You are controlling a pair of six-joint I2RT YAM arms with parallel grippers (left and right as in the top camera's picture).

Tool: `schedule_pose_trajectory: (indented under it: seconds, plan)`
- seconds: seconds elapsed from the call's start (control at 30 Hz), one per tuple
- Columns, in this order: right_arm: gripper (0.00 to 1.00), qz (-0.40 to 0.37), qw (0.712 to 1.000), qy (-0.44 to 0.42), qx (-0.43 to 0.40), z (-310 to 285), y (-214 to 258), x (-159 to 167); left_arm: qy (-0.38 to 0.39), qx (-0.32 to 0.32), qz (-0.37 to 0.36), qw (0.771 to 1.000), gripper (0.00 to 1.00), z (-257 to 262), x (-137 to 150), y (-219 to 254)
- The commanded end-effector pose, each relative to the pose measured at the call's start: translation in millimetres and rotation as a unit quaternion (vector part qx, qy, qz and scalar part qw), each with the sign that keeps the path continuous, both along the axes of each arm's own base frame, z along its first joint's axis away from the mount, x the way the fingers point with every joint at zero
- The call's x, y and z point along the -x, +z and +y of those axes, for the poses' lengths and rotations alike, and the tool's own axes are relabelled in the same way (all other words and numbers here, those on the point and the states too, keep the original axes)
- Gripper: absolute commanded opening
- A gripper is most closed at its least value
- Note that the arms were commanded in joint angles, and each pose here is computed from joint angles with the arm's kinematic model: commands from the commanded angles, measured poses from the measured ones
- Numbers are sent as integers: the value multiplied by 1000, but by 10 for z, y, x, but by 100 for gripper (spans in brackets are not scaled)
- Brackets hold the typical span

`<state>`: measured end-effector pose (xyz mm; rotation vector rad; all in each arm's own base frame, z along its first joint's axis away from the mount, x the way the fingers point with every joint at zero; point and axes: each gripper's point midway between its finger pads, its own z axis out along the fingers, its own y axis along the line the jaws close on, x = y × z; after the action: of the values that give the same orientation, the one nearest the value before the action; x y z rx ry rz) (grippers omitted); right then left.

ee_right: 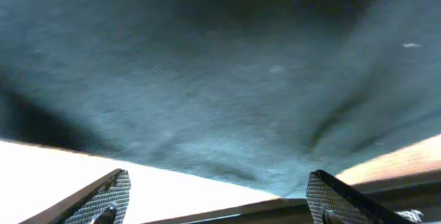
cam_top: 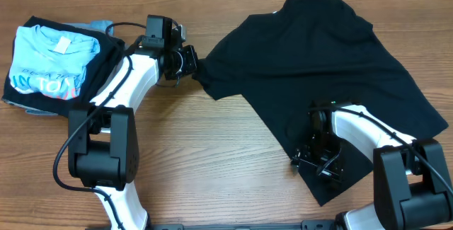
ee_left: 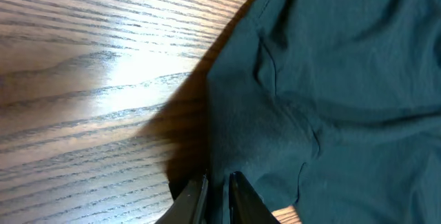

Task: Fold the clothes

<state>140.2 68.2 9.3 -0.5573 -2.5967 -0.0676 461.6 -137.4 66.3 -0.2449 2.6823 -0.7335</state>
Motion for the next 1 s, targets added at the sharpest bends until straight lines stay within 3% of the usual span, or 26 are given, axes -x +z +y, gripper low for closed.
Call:
schedule_pose_trajectory:
  seconds: [0.0,0.1,0.27,0.47,0.5,0.6,0.73,0.77,0.8,0.9,0.97]
  plan:
    - [87,-8,997,31,-73,185,46,5,-8,-2,-15,1000,15,3,-57,77]
    - [86,-6,998,24,-60,153,37,8,-8,-2,-14,1000,15,3,-53,75]
    - [79,-20,999,-1,45,-119,-123,-6,-8,-2,-14,1000,16,5,-54,77]
    - [72,-24,999,0,37,-122,-284,105,-3,-12,-15,1000,15,40,-66,61]
    - [65,-24,999,0,37,-118,-284,106,-3,-12,-15,1000,15,40,-66,61]
    - [30,-22,999,0,37,-117,-278,108,-2,-14,-10,1000,14,45,-46,49]
    - [21,-21,999,-1,35,-111,-274,113,-1,-17,-6,1000,10,57,-29,35]
    - [8,-21,999,-1,35,-111,-274,113,-1,-17,-6,1000,7,57,-30,37]
    - [4,-21,999,-1,35,-110,-273,109,-1,-17,-6,1000,4,57,-29,35]
    - [4,-24,999,0,32,-88,-197,29,-1,-16,-12,1000,4,51,-67,89]
    - [4,-42,999,12,24,-41,-19,-198,-1,-16,-18,1000,4,47,-126,222]
